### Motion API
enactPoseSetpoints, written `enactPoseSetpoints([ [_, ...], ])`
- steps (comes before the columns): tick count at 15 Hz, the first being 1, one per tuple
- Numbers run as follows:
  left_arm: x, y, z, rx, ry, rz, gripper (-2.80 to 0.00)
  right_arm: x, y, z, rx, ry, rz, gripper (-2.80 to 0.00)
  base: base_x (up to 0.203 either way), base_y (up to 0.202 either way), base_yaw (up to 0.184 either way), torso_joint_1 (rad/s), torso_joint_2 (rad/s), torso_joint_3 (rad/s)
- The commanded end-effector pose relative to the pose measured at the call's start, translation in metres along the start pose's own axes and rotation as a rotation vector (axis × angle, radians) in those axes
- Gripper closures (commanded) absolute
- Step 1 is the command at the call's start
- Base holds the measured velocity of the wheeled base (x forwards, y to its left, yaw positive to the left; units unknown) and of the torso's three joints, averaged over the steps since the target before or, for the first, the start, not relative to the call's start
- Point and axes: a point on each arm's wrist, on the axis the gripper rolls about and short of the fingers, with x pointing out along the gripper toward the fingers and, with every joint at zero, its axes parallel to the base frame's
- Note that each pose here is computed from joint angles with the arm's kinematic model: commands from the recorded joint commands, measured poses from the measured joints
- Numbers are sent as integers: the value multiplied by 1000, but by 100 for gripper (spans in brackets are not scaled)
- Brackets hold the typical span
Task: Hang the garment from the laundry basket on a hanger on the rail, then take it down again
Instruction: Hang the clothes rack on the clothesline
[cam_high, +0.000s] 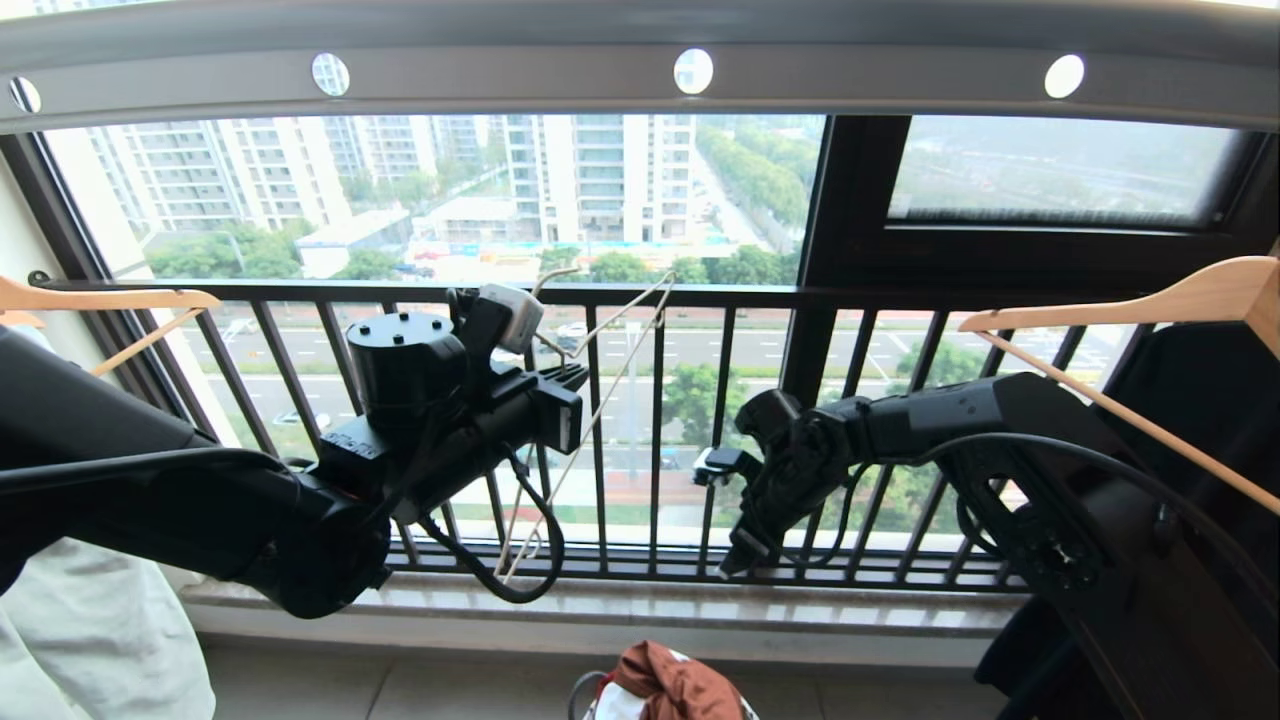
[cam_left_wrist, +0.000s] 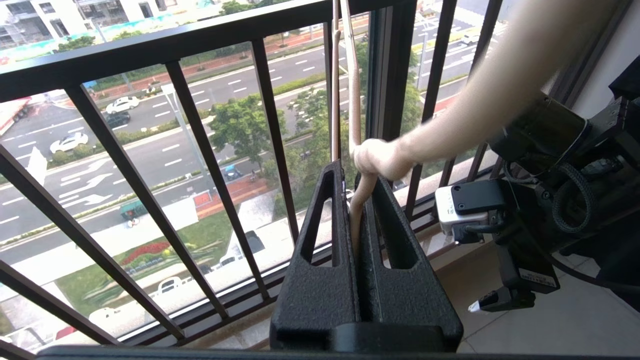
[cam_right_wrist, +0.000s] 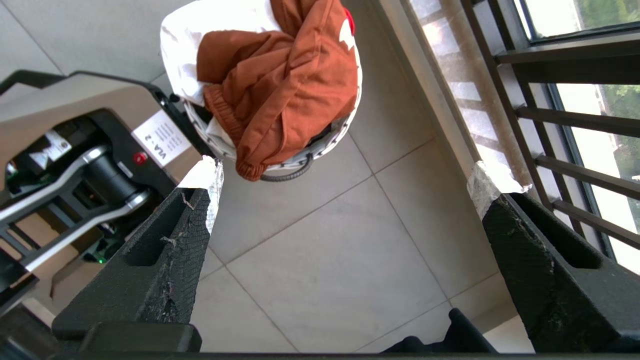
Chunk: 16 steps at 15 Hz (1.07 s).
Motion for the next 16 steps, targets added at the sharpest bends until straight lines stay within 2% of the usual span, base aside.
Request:
enactPoseSetpoints([
  [1, -1, 0, -1, 0, 4, -1, 0, -24, 4, 1, 13, -8, -3, 0, 0, 0, 0, 0, 0, 0],
  [4, -5, -1, -1, 1, 9, -6, 0, -57, 16, -10, 73, 5, 9, 0, 0, 0, 0, 0, 0, 0],
  [6, -14, -3, 3, 18, 28, -15, 0, -83, 29, -22, 146, 7, 9, 0, 0, 0, 0, 0, 0, 0],
  [9, -40, -16, 12, 66, 123, -68, 0, -136, 55, -47, 285, -34, -14, 0, 0, 0, 0, 0, 0, 0],
  [12, -62, -26, 16, 74, 141, -106, 0, -177, 87, -76, 452, -98, -32, 0, 0, 0, 0, 0, 0, 0],
  [14, -83, -30, 21, 71, 129, -122, 0, -199, 112, -90, 484, -149, -65, 0, 0, 0, 0, 0, 0, 0],
  [16, -105, -30, 29, 65, 99, -121, 0, -207, 140, -83, 463, -195, -90, 0, 0, 0, 0, 0, 0, 0],
])
